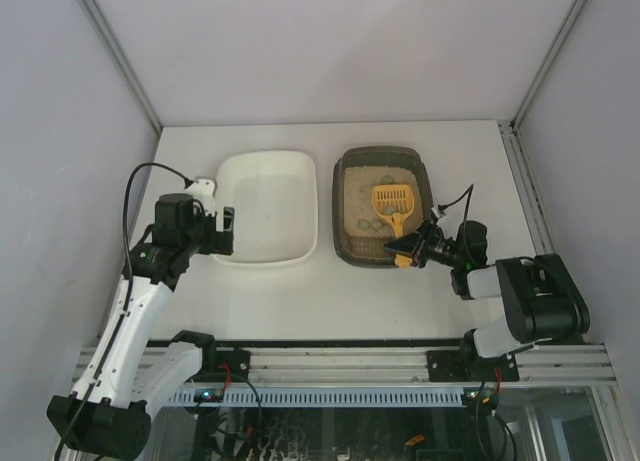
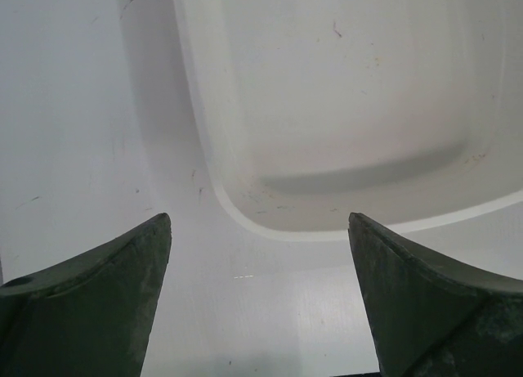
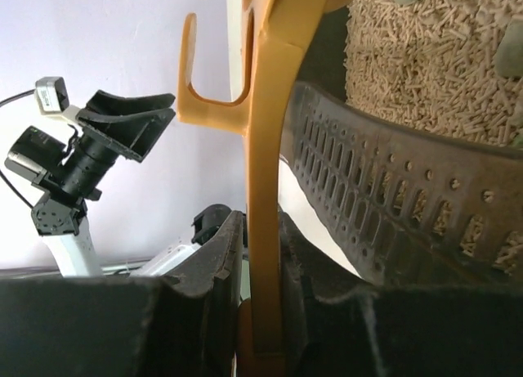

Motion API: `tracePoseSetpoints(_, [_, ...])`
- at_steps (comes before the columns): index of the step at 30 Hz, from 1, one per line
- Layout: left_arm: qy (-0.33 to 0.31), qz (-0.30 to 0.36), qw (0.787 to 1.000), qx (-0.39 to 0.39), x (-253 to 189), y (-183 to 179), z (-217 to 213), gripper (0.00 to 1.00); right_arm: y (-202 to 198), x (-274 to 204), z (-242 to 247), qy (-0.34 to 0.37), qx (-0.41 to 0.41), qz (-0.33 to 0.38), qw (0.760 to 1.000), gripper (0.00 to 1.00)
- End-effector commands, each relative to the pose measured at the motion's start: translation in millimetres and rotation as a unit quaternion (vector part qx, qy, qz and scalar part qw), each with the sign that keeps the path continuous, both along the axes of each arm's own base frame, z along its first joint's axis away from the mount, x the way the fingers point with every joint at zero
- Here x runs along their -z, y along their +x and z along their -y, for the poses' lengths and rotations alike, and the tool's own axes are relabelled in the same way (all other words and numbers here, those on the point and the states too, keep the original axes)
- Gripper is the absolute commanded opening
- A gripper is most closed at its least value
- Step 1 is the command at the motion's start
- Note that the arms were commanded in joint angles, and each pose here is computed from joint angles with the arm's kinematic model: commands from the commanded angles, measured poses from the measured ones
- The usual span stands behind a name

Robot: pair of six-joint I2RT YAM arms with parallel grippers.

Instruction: Clean the litter box

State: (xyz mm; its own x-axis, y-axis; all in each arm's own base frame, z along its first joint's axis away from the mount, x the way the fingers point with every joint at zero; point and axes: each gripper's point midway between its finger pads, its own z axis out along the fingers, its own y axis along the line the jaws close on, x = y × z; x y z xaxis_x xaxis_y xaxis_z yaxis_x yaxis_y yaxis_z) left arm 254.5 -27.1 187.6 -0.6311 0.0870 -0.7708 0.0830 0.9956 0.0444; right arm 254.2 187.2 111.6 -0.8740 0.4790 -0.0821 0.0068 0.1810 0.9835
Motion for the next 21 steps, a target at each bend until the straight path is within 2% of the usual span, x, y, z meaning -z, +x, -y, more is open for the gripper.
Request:
tracePoseSetpoints(1, [0.013,0.016,0.997,0.075,-9.8,-0.1,9.9,0.95,11.1,-23.5,-13.3,-0.017,-0.021,0.057,0.998,0.00])
tracePoseSetpoints(3, [0.035,0.009,0.996,0.078,-21.3,3.9,3.0,0.97,9.3,-25.9,-30.2,-0.069,-0.048,0.058,0.995,0.00])
tracePoseSetpoints(6, [-0.004,-0.016,0.993,0.119,-43.8,3.5,6.7,0.99,11.4,-42.9,-47.6,-0.162,-0.062,0.090,0.981,0.00])
tracePoseSetpoints(10, [-0.065,-0.024,0.985,0.161,-72.3,2.5,13.9,1.00,11.1,-75.2,-75.0,-0.132,-0.101,0.104,0.981,0.00])
tracePoseSetpoints(13, [-0.109,-0.035,0.980,0.163,-82.1,1.9,10.1,1.00,16.2,-77.4,-94.4,-0.164,-0.125,0.093,0.974,0.00])
tracePoseSetpoints(17, [-0.119,-0.051,0.983,0.128,-73.7,8.6,-7.5,0.99,28.3,-54.6,-115.5,-0.310,-0.143,0.087,0.936,0.00])
tracePoseSetpoints(19, [-0.115,-0.063,0.985,0.109,-64.4,10.6,-15.9,0.99,27.8,-42.2,-124.4,-0.392,-0.154,0.076,0.904,0.00])
tracePoseSetpoints(21, [-0.119,-0.073,0.985,0.101,-56.8,9.3,-20.4,0.98,33.1,-37.7,-135.9,-0.461,-0.156,0.093,0.869,0.00])
